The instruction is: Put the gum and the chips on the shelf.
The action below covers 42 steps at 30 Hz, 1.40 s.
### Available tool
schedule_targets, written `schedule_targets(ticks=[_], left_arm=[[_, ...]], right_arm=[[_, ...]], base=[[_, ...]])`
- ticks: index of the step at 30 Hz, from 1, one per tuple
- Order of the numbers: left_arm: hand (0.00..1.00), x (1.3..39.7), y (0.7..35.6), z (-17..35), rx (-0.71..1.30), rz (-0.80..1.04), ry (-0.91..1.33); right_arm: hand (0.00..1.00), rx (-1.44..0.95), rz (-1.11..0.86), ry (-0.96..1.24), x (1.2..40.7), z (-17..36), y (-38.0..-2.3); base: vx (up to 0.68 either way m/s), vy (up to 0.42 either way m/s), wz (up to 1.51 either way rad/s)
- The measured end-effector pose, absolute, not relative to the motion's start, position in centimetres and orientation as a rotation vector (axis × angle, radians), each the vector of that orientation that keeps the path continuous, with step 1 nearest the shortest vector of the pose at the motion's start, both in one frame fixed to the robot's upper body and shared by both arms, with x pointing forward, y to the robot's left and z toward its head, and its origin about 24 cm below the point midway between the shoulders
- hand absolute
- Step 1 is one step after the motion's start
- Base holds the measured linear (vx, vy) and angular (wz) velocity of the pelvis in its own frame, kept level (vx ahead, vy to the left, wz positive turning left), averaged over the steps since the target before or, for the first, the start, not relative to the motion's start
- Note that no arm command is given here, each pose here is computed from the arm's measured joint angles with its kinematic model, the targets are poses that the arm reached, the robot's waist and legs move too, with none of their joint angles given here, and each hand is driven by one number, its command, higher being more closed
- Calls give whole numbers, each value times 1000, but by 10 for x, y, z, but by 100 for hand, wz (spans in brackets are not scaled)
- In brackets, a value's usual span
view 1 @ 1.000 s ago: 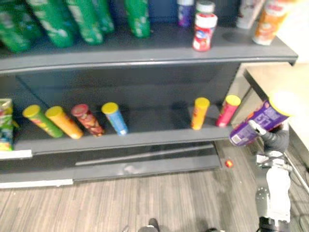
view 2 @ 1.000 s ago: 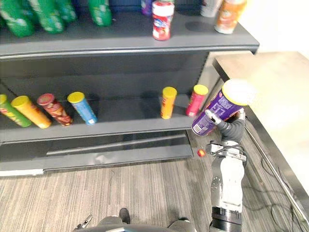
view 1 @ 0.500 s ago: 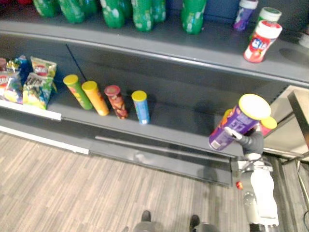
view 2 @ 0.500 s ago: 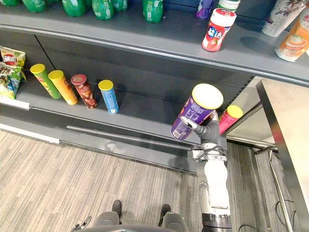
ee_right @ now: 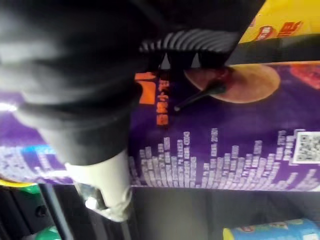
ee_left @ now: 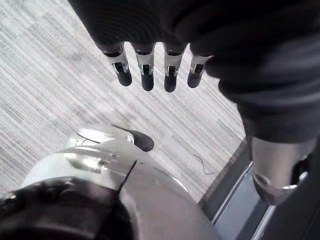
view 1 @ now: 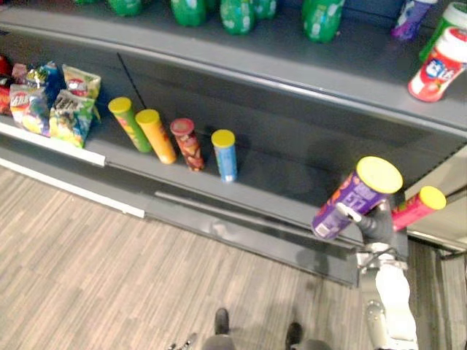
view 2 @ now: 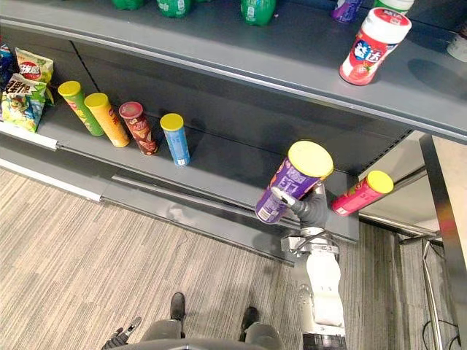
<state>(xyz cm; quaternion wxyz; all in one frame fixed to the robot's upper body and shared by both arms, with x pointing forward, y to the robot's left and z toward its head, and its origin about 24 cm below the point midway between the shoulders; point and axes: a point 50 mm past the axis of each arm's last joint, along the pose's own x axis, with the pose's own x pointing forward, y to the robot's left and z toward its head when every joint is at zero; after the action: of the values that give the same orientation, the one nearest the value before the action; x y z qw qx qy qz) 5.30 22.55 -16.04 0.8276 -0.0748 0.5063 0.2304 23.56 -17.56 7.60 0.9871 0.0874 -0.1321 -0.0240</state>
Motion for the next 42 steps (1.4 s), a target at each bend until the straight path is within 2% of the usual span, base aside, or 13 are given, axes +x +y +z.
schedule_targets(ticks=[7,11,19,26,38,42], left_arm=[[0,107,215,-145,-97,367,896],[0,148,194,-125,-116,284,723],[0,174,179,-106,-152,232,602],[0,180,172,-103,-152,205,584],[0,196,169,-95,-172,218,540],[0,207,164,-89,-166,201,516]], right_arm=[[100,12,-79,-270,278,86,-167],[100,-70,-203,-346,318,117,-171],[100,-130,-432,-451,358,182,-200],[100,-63,-624,-518,370,229,-225],[100,45,-763,-632,370,285,-239],[100,154,-811,-691,365,308,-243]], base=[[-31,48,13],[-41,57,31],[-21,30,19],[-9,0,8],[-27,-17,0],[-22,-39,2]])
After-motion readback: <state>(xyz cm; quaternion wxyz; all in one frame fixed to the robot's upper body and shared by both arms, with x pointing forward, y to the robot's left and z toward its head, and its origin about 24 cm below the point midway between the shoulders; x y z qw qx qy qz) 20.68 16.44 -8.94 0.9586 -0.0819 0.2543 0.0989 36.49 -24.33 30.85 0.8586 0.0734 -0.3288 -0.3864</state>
